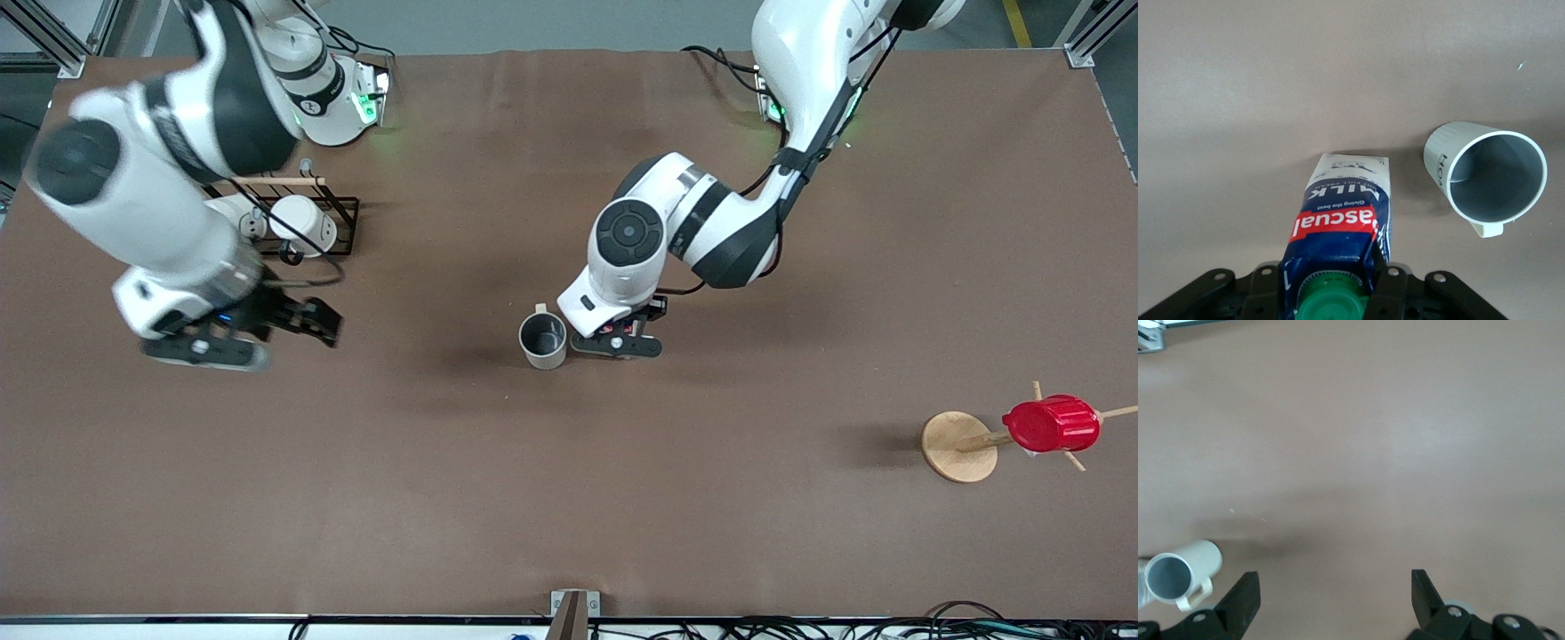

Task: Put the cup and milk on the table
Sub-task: 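Set the mug down, open the right gripper and withdraw it, then lower the milk carton beside the mug with the left gripper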

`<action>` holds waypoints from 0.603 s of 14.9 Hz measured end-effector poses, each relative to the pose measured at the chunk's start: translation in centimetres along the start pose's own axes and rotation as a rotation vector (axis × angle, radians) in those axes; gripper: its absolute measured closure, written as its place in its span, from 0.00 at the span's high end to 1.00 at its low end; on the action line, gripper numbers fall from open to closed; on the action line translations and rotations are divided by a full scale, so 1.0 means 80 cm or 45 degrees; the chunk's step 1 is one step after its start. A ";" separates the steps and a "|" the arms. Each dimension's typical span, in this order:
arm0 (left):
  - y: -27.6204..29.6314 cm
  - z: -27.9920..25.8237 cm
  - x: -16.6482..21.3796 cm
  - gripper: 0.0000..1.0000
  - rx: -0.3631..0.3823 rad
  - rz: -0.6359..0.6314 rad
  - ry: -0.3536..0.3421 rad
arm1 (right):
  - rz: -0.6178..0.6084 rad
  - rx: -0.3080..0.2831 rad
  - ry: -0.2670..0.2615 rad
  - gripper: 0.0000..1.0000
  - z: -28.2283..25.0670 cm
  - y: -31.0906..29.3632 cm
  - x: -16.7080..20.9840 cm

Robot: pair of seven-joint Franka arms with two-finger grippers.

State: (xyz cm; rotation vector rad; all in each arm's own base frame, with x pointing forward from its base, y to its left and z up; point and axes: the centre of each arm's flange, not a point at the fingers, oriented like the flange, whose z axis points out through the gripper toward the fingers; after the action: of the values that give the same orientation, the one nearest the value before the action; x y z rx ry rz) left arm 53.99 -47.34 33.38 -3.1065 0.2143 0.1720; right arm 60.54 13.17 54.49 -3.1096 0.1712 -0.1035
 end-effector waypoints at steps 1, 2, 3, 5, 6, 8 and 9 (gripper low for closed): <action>0.004 0.005 -0.001 0.38 0.006 -0.007 -0.004 | -0.002 -0.005 -0.011 1.00 -0.025 0.031 -0.002; 0.006 0.008 -0.002 0.38 0.009 -0.025 -0.007 | 0.005 -0.008 -0.019 1.00 -0.050 0.065 -0.004; 0.006 0.010 -0.002 0.38 0.010 -0.046 -0.009 | 0.005 -0.011 -0.026 1.00 -0.071 0.100 -0.004; 0.003 0.011 0.001 0.38 0.014 -0.079 -0.009 | -0.025 -0.012 -0.035 1.00 -0.100 0.155 -0.005; 0.001 0.010 0.002 0.38 0.015 -0.097 -0.007 | -0.036 -0.012 -0.036 1.00 -0.106 0.173 -0.004; -0.003 0.007 0.006 0.38 0.013 -0.131 0.001 | -0.059 -0.012 -0.039 1.00 -0.105 0.194 -0.001; -0.006 0.004 0.010 0.38 0.010 -0.140 0.010 | -0.072 -0.012 -0.042 1.00 -0.103 0.197 0.000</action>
State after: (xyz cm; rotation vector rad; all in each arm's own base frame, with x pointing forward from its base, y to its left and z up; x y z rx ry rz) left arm 54.79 -46.94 32.97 -3.1009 0.0440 0.1558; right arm 58.26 -2.70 62.27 -3.1239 0.0838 -0.0531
